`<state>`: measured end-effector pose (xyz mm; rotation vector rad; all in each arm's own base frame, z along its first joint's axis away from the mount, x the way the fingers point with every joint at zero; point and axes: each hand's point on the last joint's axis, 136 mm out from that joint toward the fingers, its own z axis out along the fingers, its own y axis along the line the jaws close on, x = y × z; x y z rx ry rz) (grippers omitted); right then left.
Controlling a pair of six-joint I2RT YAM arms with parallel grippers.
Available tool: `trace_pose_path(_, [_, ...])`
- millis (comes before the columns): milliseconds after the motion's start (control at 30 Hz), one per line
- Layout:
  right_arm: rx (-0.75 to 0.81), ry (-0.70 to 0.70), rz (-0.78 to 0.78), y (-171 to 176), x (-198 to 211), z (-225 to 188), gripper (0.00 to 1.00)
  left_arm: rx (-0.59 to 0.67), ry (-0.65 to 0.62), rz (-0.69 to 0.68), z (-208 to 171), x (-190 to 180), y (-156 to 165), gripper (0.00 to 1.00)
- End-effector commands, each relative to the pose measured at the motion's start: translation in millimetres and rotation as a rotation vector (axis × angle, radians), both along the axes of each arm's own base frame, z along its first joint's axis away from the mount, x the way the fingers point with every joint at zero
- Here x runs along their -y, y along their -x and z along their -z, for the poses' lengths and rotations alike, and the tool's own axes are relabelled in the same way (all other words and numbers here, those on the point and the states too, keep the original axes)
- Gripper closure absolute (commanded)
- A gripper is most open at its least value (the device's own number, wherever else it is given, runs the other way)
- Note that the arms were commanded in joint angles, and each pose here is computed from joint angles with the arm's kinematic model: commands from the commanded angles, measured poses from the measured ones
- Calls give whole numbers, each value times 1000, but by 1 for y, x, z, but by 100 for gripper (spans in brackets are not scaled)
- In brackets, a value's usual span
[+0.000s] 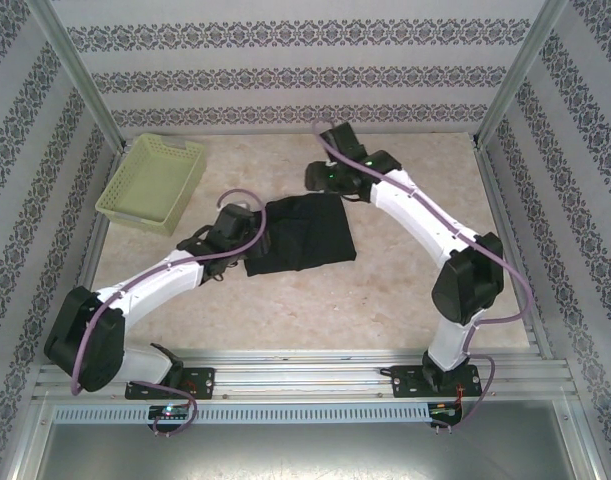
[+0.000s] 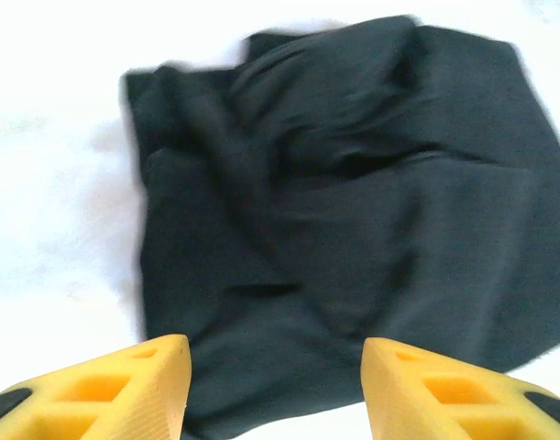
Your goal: Fold the inside-out t-shirt
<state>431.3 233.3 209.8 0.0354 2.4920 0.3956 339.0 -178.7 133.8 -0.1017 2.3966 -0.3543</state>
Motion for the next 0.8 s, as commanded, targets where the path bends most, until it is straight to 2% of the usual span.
trace_pose_path(0, [-71, -72, -6, -13, -3, 48, 43, 15, -233, 9, -10, 4, -11, 46])
trace_pose_path(67, [-100, -129, -16, -20, -12, 64, 43, -10, -284, 15, -4, 12, -25, 42])
trace_pose_path(200, [-168, -135, 12, -34, -14, 98, 43, -30, -227, 94, 8, 48, -48, 38])
trace_pose_path(367, [-253, -145, 61, -43, -6, 137, 44, -154, -285, 141, 46, 65, -61, 36])
trace_pose_path(467, [-293, -128, 89, -38, 4, 156, 45, -186, -320, 94, 60, 50, -59, 44])
trace_pose_path(567, [-319, -110, 125, -30, 14, 171, 46, -205, -298, 27, 66, 25, -53, 54])
trace_pose_path(633, [-337, -88, 151, -22, 21, 180, 47, -202, -286, -25, 67, 6, -44, 62])
trace_pose_path(767, [-338, -48, 195, -9, 36, 190, 48, -161, -249, -108, 64, -26, -16, 70])
